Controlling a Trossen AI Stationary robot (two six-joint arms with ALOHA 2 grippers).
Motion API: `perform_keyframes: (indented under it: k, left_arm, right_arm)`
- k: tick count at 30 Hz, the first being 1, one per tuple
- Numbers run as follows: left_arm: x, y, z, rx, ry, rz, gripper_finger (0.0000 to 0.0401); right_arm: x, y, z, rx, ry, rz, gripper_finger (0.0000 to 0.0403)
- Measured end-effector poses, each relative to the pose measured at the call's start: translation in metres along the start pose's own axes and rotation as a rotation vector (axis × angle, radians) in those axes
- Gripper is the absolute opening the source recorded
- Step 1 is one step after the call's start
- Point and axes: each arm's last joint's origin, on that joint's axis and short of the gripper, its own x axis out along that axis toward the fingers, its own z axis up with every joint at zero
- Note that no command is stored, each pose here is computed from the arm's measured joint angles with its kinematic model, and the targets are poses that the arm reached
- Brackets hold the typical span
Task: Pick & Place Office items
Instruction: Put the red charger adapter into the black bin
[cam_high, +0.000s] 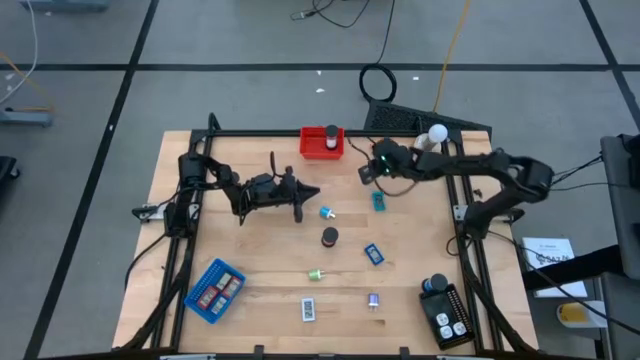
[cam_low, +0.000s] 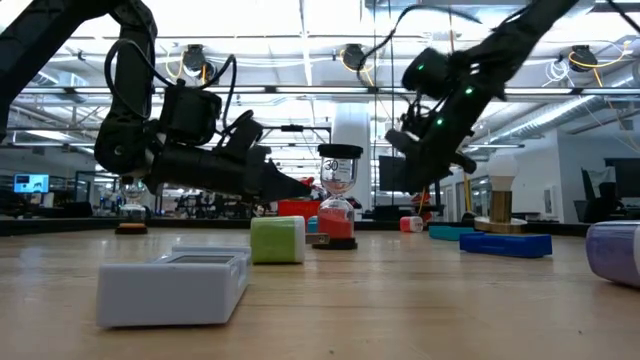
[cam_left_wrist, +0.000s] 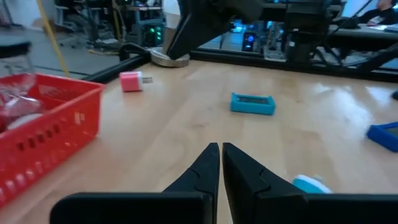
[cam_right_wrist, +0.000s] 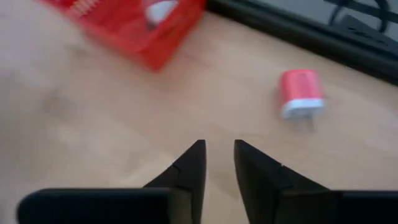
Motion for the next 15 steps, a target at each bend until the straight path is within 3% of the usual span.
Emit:
perform_keyframes:
  k: [6, 15]
  left_arm:
    - [0.002, 0.001, 0.002, 0.016, -0.010, 0.022, 0.0024]
    - [0.003, 0.001, 0.000, 0.020, 0.005, 0.024, 0.0024]
  right_arm:
    - [0.015, -0.018, 0.023, 0.044, 0.035, -0.089, 0.0148]
    - [0.037, -0.026, 0.019, 0.023, 0.053, -0.129, 0.0247]
